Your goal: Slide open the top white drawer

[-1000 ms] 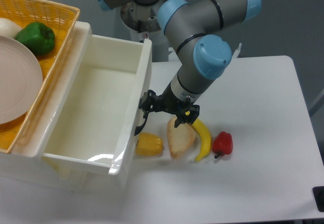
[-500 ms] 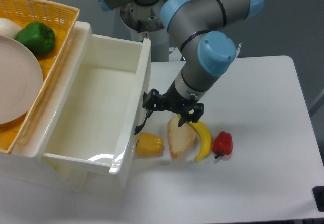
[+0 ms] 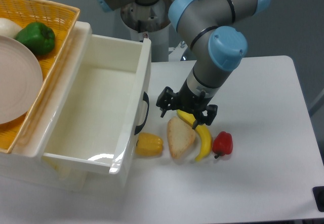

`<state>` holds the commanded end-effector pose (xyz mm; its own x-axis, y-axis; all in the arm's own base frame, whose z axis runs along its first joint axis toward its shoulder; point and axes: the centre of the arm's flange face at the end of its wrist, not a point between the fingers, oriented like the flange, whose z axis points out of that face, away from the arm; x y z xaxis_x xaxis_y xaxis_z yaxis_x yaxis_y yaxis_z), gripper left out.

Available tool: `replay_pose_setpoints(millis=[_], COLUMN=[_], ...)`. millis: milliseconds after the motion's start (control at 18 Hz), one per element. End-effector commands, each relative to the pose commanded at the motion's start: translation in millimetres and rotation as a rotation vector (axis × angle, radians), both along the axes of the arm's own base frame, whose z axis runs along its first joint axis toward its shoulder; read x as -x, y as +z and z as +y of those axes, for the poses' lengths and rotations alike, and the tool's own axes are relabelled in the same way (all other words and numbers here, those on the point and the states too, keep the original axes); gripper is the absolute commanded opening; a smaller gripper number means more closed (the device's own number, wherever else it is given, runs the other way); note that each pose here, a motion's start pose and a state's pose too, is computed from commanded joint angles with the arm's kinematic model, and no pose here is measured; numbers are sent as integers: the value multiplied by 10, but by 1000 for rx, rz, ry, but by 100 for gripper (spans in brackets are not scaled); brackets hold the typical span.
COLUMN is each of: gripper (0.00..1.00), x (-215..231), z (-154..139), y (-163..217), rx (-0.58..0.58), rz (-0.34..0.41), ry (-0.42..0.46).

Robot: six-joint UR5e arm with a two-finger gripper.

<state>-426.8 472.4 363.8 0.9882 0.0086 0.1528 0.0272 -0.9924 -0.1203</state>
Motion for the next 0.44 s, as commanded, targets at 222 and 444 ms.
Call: replay_pose_setpoints(millis=[222, 444], gripper=[100, 100], x=[32, 71], z=[-22, -59], y=[-121, -131], rx=[16, 11], rz=[22, 37], ry=[-175, -190])
